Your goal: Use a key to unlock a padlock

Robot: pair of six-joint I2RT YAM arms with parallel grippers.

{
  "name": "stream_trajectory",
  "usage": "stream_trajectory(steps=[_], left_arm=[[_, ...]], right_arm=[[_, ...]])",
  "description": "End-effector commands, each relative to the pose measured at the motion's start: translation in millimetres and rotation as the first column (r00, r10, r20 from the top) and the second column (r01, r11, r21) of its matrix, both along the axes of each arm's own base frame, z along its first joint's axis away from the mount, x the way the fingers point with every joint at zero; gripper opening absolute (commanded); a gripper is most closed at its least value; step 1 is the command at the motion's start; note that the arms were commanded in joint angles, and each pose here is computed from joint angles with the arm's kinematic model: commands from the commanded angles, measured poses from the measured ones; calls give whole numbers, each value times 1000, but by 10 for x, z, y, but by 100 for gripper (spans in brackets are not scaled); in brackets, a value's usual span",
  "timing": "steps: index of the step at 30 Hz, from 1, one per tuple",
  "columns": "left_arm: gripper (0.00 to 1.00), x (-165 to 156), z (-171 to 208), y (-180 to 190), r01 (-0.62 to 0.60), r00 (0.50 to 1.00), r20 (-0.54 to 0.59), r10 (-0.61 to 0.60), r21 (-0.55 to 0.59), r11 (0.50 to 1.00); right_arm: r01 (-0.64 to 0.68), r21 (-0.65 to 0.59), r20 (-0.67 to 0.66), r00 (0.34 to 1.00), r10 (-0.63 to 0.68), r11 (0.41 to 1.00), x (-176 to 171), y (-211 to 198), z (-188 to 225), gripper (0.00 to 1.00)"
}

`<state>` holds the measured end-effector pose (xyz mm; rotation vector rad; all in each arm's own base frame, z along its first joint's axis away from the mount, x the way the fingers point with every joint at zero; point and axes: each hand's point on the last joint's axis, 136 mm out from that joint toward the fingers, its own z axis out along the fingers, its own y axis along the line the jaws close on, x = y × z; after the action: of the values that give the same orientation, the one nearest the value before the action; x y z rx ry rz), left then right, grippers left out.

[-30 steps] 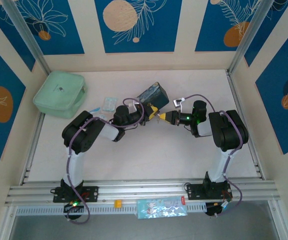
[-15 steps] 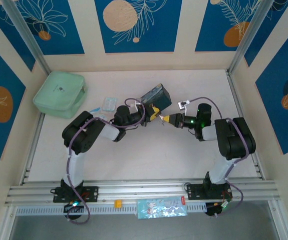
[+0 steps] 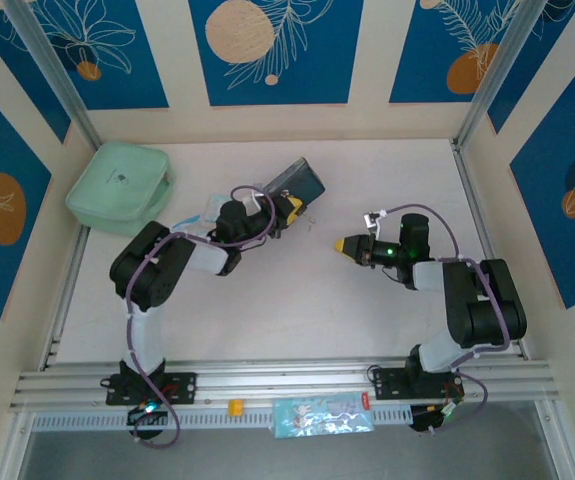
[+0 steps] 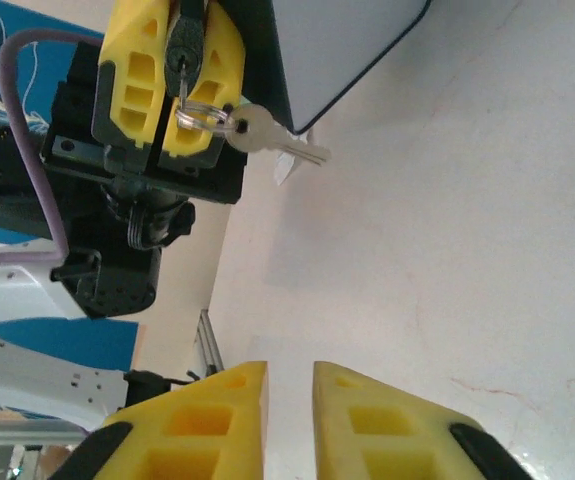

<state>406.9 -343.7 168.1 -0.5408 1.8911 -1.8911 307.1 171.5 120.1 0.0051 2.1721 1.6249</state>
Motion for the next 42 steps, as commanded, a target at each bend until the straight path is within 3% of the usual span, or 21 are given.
stream_trajectory(steps=[1, 9, 17, 26, 33, 42], left_arm=[[0, -45, 409, -42, 15, 989, 145, -6, -63, 998], [0, -190, 340, -136, 37, 982, 184, -42, 28, 999], [0, -233, 328, -220, 53, 984, 172, -49, -20, 998], [0, -272, 324, -264, 61, 984, 166, -56, -27, 998], [0, -303, 276, -310, 68, 986, 153, -62, -37, 997], [0, -444, 321, -447, 113, 985, 139, -103, -69, 991]], right_arm=[[64, -47, 9, 998, -64, 997, 121, 17, 112, 32], [181, -55, 33, 983, -179, 982, 384, 188, 299, 36], [148, -5, 26, 989, -148, 989, 463, 376, 277, 35], [116, 52, 34, 992, -118, 992, 487, 480, 282, 24], [101, 54, 32, 994, -103, 993, 459, 541, 288, 0], [99, 59, 53, 993, -102, 993, 544, 585, 308, 0]])
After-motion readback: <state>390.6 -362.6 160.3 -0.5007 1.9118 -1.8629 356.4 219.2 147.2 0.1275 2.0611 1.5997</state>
